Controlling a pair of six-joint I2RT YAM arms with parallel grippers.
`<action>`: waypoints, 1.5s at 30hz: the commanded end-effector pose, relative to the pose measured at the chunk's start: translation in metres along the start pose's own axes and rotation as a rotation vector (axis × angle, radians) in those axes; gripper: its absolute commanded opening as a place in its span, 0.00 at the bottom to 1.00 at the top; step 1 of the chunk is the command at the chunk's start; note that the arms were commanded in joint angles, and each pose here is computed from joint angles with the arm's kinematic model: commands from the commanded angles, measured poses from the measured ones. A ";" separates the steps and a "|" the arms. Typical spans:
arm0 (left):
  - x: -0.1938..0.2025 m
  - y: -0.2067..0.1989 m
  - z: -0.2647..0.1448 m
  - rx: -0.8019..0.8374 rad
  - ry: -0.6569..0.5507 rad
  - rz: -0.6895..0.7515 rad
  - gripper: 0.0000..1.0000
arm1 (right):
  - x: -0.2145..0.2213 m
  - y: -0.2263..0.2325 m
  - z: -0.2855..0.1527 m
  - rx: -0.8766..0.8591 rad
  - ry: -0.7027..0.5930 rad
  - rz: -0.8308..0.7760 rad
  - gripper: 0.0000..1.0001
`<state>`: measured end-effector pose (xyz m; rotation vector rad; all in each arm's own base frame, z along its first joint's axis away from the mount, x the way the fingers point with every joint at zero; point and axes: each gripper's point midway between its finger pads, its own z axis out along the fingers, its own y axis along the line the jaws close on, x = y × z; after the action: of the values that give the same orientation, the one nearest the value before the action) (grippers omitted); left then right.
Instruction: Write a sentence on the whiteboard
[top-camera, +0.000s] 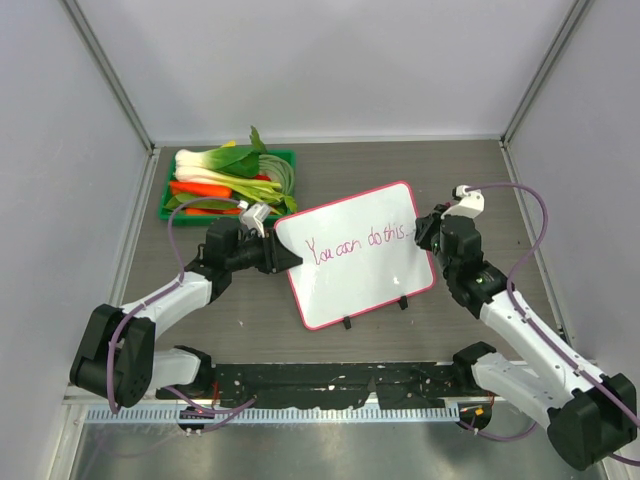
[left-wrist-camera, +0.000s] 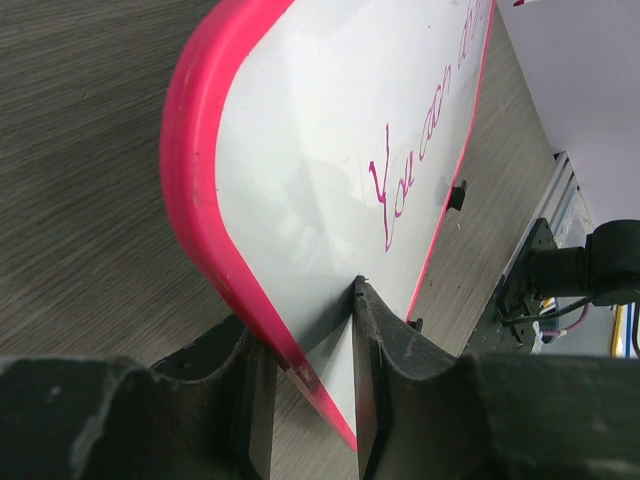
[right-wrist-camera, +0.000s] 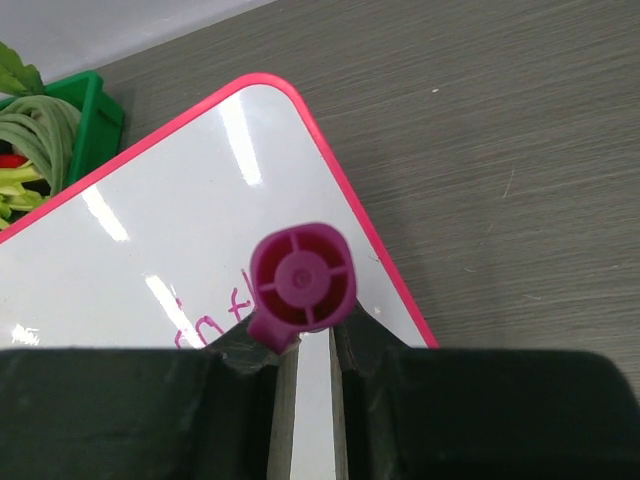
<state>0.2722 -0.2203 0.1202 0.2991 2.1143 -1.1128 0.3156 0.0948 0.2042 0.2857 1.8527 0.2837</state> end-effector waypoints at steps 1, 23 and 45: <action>0.016 0.061 -0.005 -0.253 0.018 0.115 0.00 | -0.006 -0.008 0.006 0.037 -0.012 -0.003 0.01; 0.017 0.060 -0.005 -0.250 0.018 0.117 0.00 | 0.005 -0.014 0.017 0.046 0.027 0.028 0.01; 0.013 0.061 -0.009 -0.268 -0.004 0.122 0.01 | -0.027 0.008 -0.010 -0.068 -0.030 0.088 0.01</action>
<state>0.2715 -0.2195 0.1216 0.3018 2.1051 -1.1078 0.3116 0.0858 0.2124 0.3248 1.8430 0.3362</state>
